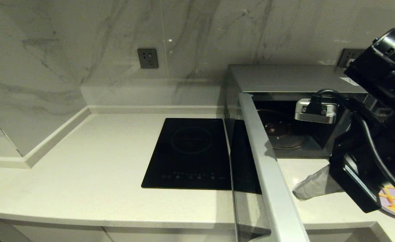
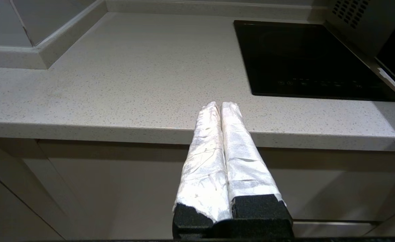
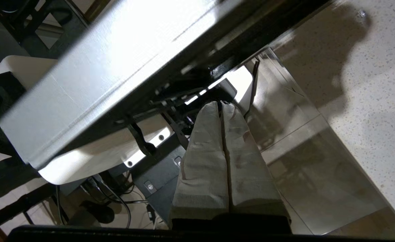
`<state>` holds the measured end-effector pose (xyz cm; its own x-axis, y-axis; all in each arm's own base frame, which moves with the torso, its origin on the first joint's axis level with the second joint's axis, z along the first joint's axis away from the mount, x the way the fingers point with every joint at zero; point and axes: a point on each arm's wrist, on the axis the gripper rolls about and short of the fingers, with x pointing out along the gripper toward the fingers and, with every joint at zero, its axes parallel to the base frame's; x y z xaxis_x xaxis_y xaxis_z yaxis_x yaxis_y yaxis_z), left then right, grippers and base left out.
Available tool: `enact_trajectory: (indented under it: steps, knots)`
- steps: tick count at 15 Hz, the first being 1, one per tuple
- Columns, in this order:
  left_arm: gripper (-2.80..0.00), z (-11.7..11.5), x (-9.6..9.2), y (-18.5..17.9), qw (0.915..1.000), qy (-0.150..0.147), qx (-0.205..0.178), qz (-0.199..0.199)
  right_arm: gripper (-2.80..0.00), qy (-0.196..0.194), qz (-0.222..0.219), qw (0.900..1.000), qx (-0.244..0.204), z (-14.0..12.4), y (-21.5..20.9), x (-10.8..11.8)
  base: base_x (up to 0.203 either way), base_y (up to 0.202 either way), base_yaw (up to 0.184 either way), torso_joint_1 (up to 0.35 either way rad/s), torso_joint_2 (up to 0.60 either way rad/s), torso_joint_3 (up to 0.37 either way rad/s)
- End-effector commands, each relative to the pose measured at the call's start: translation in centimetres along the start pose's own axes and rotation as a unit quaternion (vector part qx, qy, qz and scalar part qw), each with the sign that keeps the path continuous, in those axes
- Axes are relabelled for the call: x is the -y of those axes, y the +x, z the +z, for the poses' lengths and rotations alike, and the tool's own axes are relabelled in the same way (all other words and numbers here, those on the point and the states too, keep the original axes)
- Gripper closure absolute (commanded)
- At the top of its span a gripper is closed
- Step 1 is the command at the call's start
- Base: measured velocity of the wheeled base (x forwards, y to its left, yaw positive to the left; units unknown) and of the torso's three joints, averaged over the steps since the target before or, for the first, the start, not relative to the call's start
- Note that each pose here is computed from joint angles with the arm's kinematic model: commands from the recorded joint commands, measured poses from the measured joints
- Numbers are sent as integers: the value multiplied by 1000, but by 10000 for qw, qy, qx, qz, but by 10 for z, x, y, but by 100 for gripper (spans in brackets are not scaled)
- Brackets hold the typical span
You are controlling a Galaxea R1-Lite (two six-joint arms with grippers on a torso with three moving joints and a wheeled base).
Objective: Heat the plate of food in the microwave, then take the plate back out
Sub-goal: Open the microwave oven, then put the plate in the microwave oven
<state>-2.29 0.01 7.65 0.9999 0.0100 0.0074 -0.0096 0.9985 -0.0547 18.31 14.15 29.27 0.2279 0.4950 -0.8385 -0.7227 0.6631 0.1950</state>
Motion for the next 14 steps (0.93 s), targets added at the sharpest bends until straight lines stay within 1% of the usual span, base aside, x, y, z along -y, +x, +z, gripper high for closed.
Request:
enact_trajectory:
  steps: [1,3,4,5,6,7,8,9,10,11,12,14]
  knots:
    - [0,0,0,0,10000,-3,1,4,0,13,20,10000,-79,-1,2,0,0,0,0,0,0,0]
    - [0,0,0,0,10000,-3,1,4,0,32,-31,10000,-75,-2,2,1,0,0,0,0,0,0]
    - [0,0,0,0,10000,-3,1,4,0,86,-128,9999,-78,-1,2,1,0,0,0,0,0,0]
    - [0,0,0,0,10000,-3,1,4,0,156,-359,9992,-95,-1,2,2,0,0,0,0,0,0]
    - [0,0,0,0,10000,-3,1,4,0,365,-756,9964,-123,-1,3,4,0,0,0,0,0,0]
    - [0,0,0,0,10000,-3,1,4,0,832,-1098,9904,-112,-1,4,6,0,0,0,0,0,0]
    - [0,0,0,0,10000,-3,1,4,0,1399,-1446,9795,-53,-2,5,7,0,0,0,0,0,0]
    - [0,0,0,0,10000,-3,1,4,0,2086,-1885,9596,71,-4,4,9,0,0,0,0,0,0]
    - [0,0,0,0,10000,-3,1,4,0,2825,-2376,9291,221,-8,4,13,0,0,0,0,0,0]
    - [0,0,0,0,10000,-3,1,4,0,3527,-2876,8899,309,-16,3,20,0,0,0,0,0,0]
    - [0,0,0,0,10000,-3,1,4,0,4123,-3279,8493,347,-26,-1,34,0,0,0,0,0,0]
    - [0,0,0,0,10000,-3,1,4,0,5105,-3821,7695,359,-51,-16,69,0,0,0,0,0,0]
